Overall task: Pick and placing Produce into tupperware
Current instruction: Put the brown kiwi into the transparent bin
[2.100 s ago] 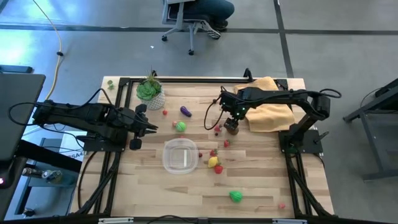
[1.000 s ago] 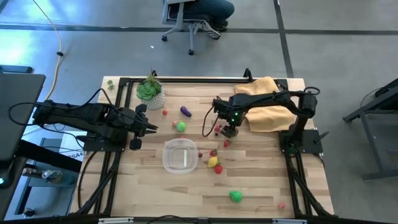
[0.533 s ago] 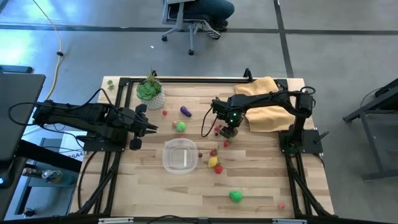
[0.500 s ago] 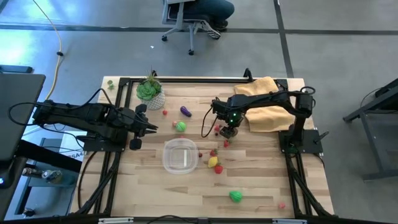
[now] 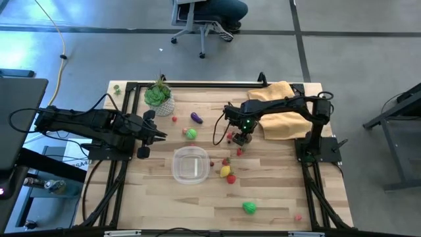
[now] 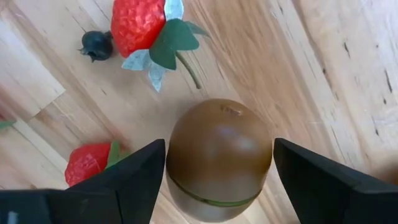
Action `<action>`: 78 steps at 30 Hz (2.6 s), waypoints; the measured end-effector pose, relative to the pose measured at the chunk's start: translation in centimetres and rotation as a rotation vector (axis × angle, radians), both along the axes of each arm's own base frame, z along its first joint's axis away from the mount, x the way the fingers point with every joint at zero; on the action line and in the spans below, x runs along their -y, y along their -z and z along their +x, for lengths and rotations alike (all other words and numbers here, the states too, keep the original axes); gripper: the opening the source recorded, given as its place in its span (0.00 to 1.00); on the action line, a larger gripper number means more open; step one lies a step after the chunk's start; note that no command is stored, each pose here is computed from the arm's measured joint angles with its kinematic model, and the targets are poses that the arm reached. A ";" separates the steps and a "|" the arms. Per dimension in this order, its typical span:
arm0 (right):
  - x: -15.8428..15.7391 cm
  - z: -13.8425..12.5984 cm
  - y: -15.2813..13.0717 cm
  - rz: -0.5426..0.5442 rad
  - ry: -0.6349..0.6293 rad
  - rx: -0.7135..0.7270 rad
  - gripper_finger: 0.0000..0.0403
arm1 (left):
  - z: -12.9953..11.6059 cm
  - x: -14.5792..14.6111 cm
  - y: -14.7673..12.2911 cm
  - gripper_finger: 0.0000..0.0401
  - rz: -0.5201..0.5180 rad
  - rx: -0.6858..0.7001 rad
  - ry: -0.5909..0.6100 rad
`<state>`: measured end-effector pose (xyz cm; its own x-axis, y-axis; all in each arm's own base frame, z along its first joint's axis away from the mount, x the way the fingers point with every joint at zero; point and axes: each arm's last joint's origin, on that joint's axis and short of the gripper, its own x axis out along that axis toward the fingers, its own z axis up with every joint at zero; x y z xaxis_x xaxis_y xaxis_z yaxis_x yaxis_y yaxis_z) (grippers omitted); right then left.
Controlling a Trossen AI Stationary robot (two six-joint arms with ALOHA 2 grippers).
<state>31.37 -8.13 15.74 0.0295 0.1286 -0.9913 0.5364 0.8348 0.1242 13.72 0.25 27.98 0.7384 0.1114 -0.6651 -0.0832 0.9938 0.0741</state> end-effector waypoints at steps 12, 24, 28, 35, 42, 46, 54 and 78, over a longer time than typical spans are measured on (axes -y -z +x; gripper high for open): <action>0.1 0.5 1.4 0.040 0.013 -0.011 0.65 | 0.0 0.0 0.0 0.10 0.000 0.001 0.000; 0.0 0.2 1.4 0.037 0.012 -0.037 0.62 | 0.0 0.0 0.0 0.10 0.000 0.001 0.000; 0.0 0.1 1.4 0.039 0.013 -0.049 0.59 | 0.0 0.0 0.0 0.10 0.000 0.001 0.000; 0.0 0.1 1.4 0.040 0.011 -0.051 0.57 | 0.0 0.0 0.0 0.10 0.000 0.001 0.000; -0.1 -0.1 0.3 0.046 0.004 -0.013 0.57 | 0.0 0.0 0.0 0.10 0.000 0.001 0.000; -0.3 -0.6 -2.3 0.023 0.003 0.073 0.57 | 0.0 0.0 0.0 0.10 0.000 0.001 0.000; -0.9 -2.4 -10.6 -0.086 -0.015 0.476 0.57 | 0.0 0.0 0.0 0.10 0.000 0.001 0.000; -8.5 6.2 -12.0 -0.147 -0.405 1.066 0.56 | 0.0 0.0 0.0 0.10 0.000 0.001 0.000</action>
<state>37.60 0.34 27.73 0.8450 0.2055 -0.4938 -0.0941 0.9659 0.2410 13.73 0.25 27.99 0.7389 0.1113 -0.6646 -0.0830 0.9938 0.0742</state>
